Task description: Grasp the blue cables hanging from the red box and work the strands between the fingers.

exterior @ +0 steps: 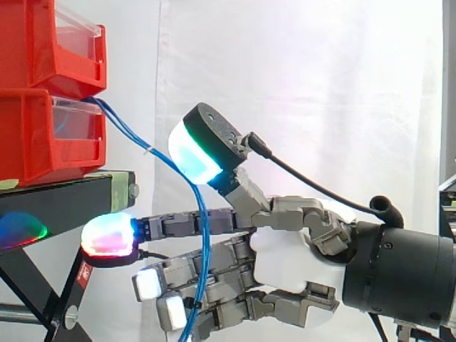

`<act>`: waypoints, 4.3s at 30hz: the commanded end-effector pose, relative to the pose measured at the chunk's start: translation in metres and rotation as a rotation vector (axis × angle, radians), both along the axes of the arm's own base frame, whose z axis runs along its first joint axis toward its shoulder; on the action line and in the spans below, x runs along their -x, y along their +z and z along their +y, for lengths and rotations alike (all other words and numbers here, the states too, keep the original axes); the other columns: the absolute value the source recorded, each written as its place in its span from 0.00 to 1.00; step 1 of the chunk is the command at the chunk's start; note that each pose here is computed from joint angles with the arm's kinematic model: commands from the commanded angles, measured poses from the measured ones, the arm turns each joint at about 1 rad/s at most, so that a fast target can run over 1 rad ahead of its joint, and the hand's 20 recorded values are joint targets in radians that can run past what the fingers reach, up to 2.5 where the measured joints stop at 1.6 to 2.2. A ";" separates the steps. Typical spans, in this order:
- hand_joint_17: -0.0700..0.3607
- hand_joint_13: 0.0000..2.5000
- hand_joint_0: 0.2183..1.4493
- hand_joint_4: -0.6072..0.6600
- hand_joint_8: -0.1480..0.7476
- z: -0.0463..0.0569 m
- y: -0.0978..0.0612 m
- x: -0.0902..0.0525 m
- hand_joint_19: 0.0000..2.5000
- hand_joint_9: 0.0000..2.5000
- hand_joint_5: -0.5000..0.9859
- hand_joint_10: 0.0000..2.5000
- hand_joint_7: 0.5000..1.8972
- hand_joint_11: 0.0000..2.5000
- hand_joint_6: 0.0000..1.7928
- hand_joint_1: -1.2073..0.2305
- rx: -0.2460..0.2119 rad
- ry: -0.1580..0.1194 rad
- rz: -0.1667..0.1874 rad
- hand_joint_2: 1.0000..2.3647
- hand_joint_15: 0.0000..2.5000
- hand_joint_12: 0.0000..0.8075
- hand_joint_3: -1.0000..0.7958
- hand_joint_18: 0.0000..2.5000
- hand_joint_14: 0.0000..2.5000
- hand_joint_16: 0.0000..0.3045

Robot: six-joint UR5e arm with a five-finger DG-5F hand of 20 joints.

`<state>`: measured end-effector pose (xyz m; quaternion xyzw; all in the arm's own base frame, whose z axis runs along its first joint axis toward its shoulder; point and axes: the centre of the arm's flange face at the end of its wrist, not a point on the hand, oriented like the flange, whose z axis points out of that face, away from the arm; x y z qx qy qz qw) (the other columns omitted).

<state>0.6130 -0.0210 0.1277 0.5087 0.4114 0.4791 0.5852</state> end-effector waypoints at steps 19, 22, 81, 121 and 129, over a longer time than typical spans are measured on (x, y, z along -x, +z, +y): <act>0.52 0.55 0.37 0.70 0.64 0.000 0.000 0.000 0.55 0.44 0.22 0.01 0.12 0.59 0.00 0.47 0.000 0.000 0.000 0.00 0.63 0.55 0.00 0.55 0.16 0.22; 0.50 0.53 0.37 0.70 0.64 0.000 0.000 0.000 0.61 0.45 0.22 0.00 0.13 0.63 0.00 0.47 0.000 0.000 0.000 0.00 0.62 0.56 0.00 0.57 0.24 0.21; 0.57 0.57 0.36 0.72 0.66 0.000 0.001 -0.001 0.16 0.38 0.34 1.00 0.35 1.00 0.01 0.44 -0.001 -0.002 -0.001 0.00 0.58 0.69 0.00 0.67 1.00 0.26; 0.55 0.56 0.37 0.69 0.64 0.001 0.014 -0.012 0.17 0.38 0.39 1.00 0.44 1.00 0.01 0.43 -0.039 0.071 0.021 0.00 0.60 0.68 0.00 0.65 1.00 0.24; 0.55 0.55 0.37 0.69 0.65 0.005 0.015 -0.013 0.17 0.38 0.39 1.00 0.44 1.00 0.01 0.44 -0.010 0.077 0.025 0.00 0.59 0.68 0.00 0.65 1.00 0.24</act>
